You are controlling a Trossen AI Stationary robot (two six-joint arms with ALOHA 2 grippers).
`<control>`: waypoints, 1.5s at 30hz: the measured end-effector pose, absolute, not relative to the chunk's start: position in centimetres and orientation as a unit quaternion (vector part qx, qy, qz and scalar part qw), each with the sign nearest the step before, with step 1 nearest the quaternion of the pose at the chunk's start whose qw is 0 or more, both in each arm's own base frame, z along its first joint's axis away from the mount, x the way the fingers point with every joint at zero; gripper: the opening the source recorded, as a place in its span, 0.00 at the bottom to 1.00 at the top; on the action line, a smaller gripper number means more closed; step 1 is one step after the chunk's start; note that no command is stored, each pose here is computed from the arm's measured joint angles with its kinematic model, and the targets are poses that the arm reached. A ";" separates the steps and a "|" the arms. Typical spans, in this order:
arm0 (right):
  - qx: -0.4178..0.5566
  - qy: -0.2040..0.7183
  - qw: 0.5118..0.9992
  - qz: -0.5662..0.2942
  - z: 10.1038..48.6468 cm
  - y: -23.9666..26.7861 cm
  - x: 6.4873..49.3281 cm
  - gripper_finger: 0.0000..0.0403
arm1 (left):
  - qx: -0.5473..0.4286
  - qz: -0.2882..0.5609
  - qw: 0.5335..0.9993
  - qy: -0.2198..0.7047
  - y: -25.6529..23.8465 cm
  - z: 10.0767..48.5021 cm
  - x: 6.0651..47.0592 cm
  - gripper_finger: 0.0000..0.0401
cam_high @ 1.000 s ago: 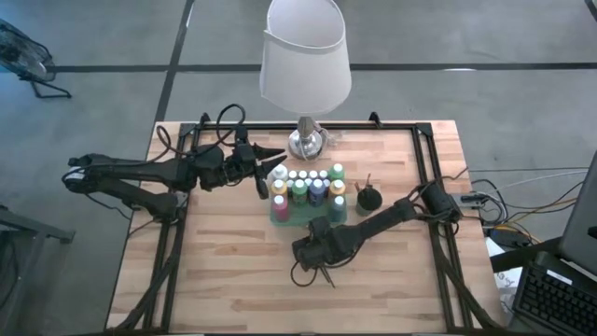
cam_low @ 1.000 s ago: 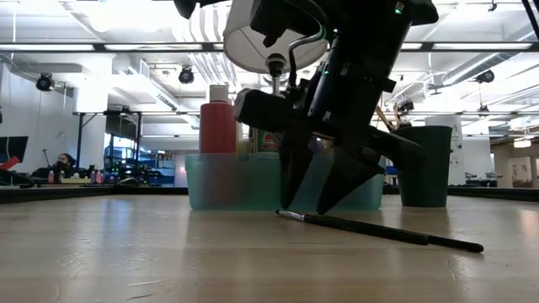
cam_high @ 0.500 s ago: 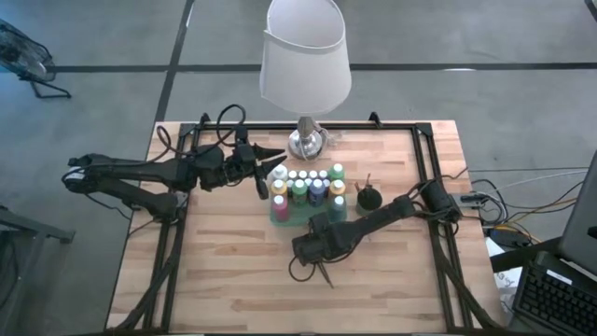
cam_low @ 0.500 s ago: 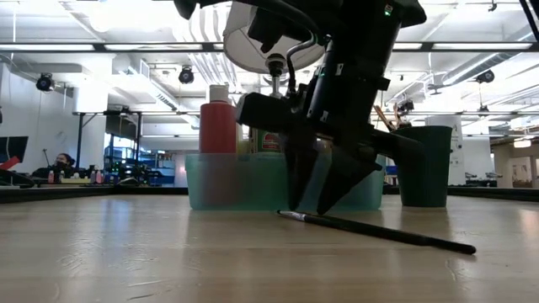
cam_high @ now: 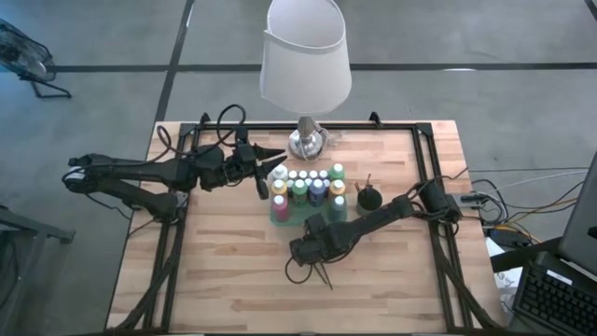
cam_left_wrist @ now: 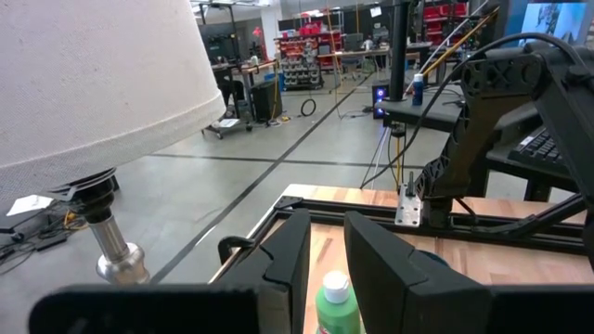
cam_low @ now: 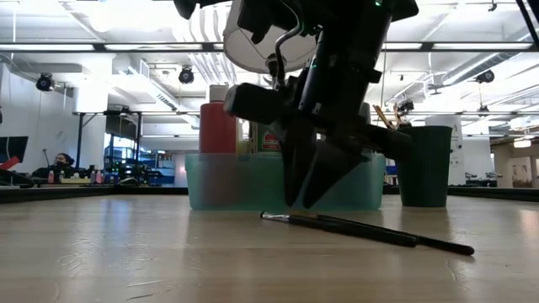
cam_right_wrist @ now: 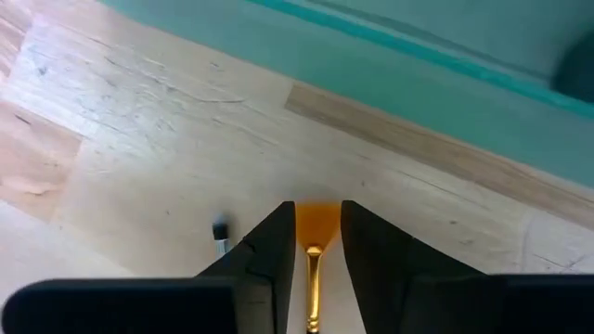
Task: Pick & Place Paint Supplies
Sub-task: Put the orange paint brush into the black cup
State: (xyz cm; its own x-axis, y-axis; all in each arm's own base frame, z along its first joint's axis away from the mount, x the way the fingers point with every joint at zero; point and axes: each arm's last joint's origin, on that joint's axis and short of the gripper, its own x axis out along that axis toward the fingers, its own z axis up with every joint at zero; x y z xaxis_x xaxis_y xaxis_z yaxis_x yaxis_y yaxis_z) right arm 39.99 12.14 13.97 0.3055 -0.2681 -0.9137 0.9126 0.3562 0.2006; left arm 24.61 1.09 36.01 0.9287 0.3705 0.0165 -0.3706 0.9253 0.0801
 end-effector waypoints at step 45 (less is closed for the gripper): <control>0.390 0.455 0.691 -0.404 12.6 12.3 40.2 0.02 | 0.043 0.189 0.981 0.011 1.1 35.8 24.6 0.19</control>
